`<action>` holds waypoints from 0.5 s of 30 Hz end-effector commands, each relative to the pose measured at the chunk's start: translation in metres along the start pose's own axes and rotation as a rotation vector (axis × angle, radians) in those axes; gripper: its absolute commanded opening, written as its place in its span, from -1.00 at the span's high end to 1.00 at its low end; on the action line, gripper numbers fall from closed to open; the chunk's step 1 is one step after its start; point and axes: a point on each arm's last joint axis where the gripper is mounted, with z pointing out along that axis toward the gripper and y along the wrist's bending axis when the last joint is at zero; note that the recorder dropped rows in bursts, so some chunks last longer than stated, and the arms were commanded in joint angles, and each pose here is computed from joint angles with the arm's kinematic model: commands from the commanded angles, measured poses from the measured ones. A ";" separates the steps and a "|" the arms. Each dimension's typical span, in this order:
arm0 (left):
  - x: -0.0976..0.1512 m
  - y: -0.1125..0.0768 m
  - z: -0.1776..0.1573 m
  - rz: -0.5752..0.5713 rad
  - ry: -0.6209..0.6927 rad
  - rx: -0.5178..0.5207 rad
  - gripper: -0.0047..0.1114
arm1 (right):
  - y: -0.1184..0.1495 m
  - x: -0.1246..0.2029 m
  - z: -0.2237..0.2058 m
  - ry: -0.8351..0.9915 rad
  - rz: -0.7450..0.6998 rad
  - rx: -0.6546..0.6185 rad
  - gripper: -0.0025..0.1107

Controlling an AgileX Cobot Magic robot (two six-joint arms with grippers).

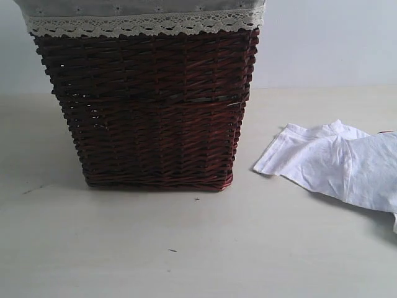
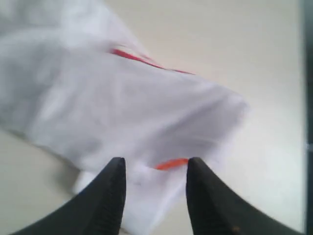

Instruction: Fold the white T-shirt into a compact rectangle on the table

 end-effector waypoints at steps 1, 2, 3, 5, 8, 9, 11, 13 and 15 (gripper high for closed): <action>-0.001 0.000 -0.001 -0.007 -0.007 0.004 0.92 | 0.058 -0.013 -0.022 -0.171 -0.219 -0.406 0.26; -0.001 0.000 -0.001 -0.007 -0.007 0.004 0.92 | 0.067 -0.014 -0.025 -0.201 -0.269 -0.460 0.26; -0.001 0.000 -0.001 -0.007 -0.007 0.004 0.92 | 0.075 -0.015 -0.028 -0.222 -0.308 -0.500 0.26; -0.001 0.000 -0.001 -0.007 -0.007 0.004 0.92 | 0.091 -0.015 -0.035 -0.252 -0.388 -0.547 0.27; -0.001 0.000 -0.001 -0.007 -0.007 0.004 0.92 | 0.101 -0.012 -0.050 -0.316 -0.468 -0.548 0.27; -0.001 0.000 -0.001 -0.007 -0.007 0.004 0.92 | 0.103 -0.012 -0.058 -0.358 -0.460 -0.556 0.27; -0.001 0.000 -0.001 -0.007 -0.007 0.004 0.92 | 0.106 -0.014 -0.069 -0.433 -0.433 -0.589 0.27; -0.001 0.000 -0.001 -0.007 -0.007 0.004 0.92 | 0.118 -0.012 -0.077 -0.461 -0.442 -0.668 0.28; -0.001 0.000 -0.001 -0.007 -0.007 0.004 0.92 | 0.130 -0.009 -0.075 -0.460 -0.491 -0.695 0.37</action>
